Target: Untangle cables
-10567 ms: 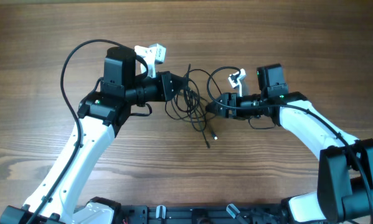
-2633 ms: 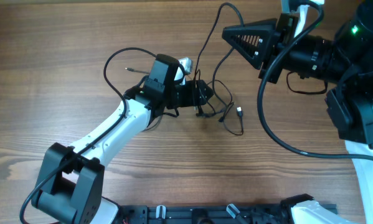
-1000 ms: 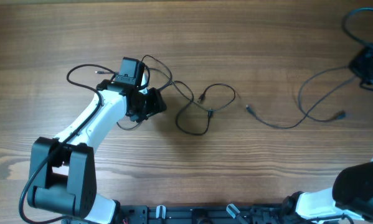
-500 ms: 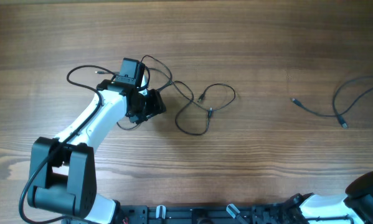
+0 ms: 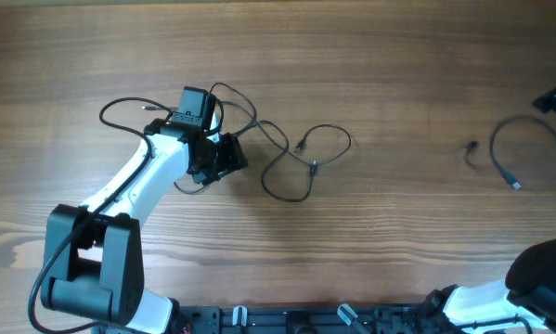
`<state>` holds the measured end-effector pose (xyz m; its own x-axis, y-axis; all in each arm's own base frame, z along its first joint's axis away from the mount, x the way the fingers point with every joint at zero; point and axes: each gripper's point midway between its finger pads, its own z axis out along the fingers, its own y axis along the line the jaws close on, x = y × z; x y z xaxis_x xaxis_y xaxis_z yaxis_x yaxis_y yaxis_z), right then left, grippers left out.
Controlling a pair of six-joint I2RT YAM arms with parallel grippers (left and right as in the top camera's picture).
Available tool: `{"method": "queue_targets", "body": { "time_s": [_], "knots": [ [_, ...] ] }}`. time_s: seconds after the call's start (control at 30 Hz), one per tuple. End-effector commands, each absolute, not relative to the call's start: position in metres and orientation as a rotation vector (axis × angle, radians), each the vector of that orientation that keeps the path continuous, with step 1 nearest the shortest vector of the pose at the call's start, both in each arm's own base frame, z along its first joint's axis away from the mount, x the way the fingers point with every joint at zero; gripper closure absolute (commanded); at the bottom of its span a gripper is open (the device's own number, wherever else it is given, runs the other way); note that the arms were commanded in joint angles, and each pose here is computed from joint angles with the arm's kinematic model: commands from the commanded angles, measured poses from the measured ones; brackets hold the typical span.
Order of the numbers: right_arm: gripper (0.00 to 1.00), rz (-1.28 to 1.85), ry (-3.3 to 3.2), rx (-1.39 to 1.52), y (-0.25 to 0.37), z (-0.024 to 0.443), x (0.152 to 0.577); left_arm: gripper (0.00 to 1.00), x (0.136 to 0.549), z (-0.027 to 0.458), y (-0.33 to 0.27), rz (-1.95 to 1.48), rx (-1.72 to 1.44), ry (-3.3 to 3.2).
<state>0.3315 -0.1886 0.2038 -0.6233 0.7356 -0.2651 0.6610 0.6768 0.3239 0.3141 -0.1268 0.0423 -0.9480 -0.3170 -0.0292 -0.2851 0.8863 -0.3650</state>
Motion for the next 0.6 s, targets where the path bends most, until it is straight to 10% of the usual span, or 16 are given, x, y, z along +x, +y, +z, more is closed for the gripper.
{"method": "queue_targets", "body": {
  "time_s": [0.0,0.57],
  "knots": [
    [0.0,0.261,2.596,1.089,-0.18,0.191,0.325,0.43,0.314,0.039,-0.125,-0.535,-0.457,2.973],
    [0.07,0.116,2.797,1.236,-0.152,0.081,0.284,0.43,0.314,0.039,-0.125,-0.535,-0.456,2.972]
  ]
}}
